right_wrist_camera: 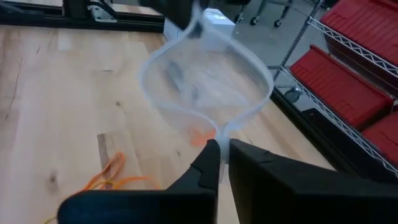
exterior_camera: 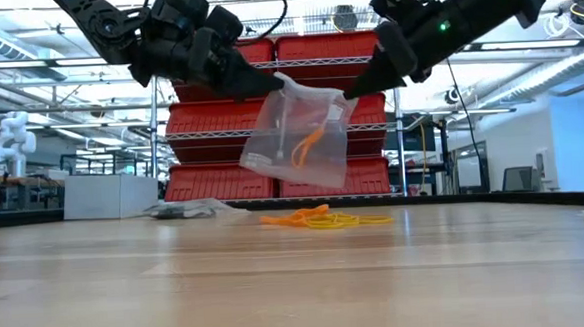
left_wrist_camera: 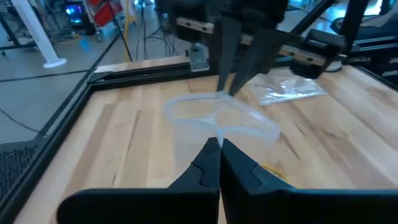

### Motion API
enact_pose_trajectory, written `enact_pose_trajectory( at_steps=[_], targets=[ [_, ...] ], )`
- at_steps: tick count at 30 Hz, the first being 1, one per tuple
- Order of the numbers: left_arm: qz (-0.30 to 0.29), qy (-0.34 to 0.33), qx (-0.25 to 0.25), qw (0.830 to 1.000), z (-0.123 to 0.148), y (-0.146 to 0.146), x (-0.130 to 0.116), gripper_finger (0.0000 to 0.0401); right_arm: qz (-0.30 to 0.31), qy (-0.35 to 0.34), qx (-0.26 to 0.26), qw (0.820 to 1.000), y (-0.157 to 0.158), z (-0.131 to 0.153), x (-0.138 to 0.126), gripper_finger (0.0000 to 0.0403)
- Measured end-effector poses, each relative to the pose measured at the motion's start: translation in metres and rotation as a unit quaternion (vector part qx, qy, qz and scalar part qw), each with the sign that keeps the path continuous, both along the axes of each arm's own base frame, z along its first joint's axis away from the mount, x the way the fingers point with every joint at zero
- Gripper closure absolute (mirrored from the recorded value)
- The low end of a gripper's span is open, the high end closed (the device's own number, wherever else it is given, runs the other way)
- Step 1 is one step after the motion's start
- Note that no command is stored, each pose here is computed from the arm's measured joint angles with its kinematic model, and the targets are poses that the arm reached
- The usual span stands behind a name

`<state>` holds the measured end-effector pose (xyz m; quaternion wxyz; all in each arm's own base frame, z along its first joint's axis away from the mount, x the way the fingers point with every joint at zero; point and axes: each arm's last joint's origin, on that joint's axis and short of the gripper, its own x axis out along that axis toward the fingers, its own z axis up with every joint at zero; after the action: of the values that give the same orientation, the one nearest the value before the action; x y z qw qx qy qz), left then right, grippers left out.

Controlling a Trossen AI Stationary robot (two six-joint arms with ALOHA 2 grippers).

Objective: Sort rubber bands
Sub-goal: Put the orange rubber band into the top right transparent zip bag

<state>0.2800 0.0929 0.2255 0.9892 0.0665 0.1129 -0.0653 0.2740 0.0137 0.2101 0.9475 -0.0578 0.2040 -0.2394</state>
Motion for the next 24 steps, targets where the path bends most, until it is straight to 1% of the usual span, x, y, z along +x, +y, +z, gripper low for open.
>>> enact_pose_trajectory(
  at_steps=[2,4,9,13,15,17,18,21,24],
  targets=[
    [-0.005,0.004,-0.001,1.0,-0.001,-0.002,0.001,0.0401,-0.001,0.005,-0.003,1.0,-0.001,0.001,0.0,0.0401],
    [0.004,0.012,0.005,1.0,-0.003,-0.003,0.001,0.0401,0.0,0.026,-0.009,1.0,-0.002,0.004,-0.002,0.0402],
    [0.022,0.019,0.013,1.0,-0.003,-0.001,0.0,0.0401,-0.005,0.044,-0.007,0.999,-0.002,0.023,-0.007,0.0402],
    [0.033,0.021,0.017,0.999,-0.003,-0.003,0.001,0.0401,-0.005,0.055,-0.008,0.998,-0.002,0.033,-0.01,0.0403],
    [0.058,0.026,0.021,0.998,-0.005,-0.004,0.002,0.0401,-0.001,0.056,-0.003,0.998,-0.002,0.033,-0.01,0.0403],
    [0.088,0.034,0.025,0.995,-0.007,-0.006,0.004,0.0401,-0.002,0.06,0.014,0.998,-0.003,0.031,-0.01,0.0403],
    [0.094,0.037,0.026,0.995,-0.009,-0.007,0.005,0.0401,-0.006,0.059,0.023,0.998,-0.004,0.029,-0.01,0.0403],
    [0.088,0.039,0.026,0.995,-0.014,-0.012,0.011,0.0401,-0.019,0.069,0.032,0.997,-0.007,0.024,-0.008,0.0403],
    [0.089,0.045,0.032,0.994,-0.022,-0.018,0.017,0.0401,-0.017,0.074,0.037,0.996,-0.009,0.021,-0.007,0.0403]
  ],
)
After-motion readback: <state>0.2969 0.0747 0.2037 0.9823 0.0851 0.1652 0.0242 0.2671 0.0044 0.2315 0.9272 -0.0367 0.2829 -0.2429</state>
